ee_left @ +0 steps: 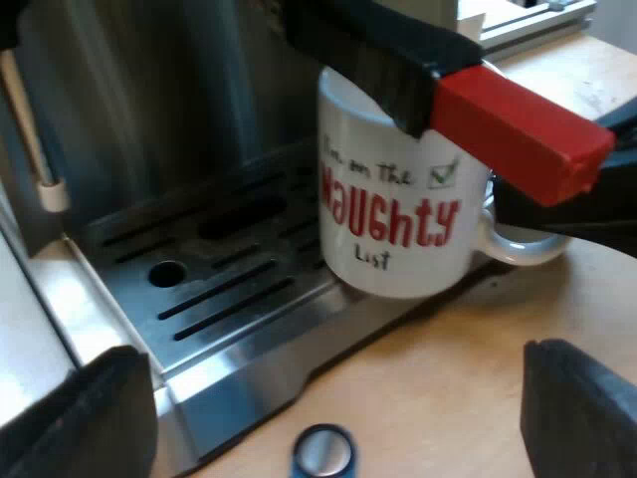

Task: Remove mug from coffee machine

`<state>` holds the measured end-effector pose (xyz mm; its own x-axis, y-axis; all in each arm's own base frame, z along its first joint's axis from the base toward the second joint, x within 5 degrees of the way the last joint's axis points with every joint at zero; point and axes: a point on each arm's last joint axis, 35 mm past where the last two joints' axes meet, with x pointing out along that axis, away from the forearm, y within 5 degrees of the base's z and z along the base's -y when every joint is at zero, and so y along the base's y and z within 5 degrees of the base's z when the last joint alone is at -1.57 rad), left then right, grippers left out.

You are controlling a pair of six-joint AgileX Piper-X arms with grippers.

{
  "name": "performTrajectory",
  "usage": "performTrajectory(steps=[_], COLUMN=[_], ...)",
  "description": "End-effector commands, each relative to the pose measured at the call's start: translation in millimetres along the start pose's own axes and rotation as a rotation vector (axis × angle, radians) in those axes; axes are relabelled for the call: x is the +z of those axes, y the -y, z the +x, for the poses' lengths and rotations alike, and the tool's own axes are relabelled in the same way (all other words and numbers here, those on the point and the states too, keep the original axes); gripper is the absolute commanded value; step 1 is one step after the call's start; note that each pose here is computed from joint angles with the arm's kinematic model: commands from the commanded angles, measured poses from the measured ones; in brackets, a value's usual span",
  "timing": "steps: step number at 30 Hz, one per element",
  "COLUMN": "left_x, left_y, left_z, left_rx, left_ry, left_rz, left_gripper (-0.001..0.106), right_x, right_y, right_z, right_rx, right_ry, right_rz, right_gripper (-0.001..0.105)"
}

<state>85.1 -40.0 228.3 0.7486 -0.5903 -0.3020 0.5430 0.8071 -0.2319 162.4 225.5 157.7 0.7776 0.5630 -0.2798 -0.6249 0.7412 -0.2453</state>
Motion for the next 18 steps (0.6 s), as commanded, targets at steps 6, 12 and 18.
performTrajectory(steps=[6, 12, 18], left_x=[19, 26, 32], left_y=[7.7, 13.0, 16.1], left_z=[-7, -15, -21], left_rx=[-0.075, -0.117, -0.123], left_ry=[0.068, 0.027, 0.021], left_rz=[0.029, -0.002, -0.002], left_gripper=[0.076, 0.076, 0.076], right_x=[14, 18, 32], right_y=[0, 8, 21], right_z=[-28, -46, -71], right_rx=[-0.012, -0.002, -0.001], right_ry=[0.025, -0.069, -0.072], right_rz=[0.041, 0.031, 0.031], right_gripper=[0.000, 0.000, 0.000])
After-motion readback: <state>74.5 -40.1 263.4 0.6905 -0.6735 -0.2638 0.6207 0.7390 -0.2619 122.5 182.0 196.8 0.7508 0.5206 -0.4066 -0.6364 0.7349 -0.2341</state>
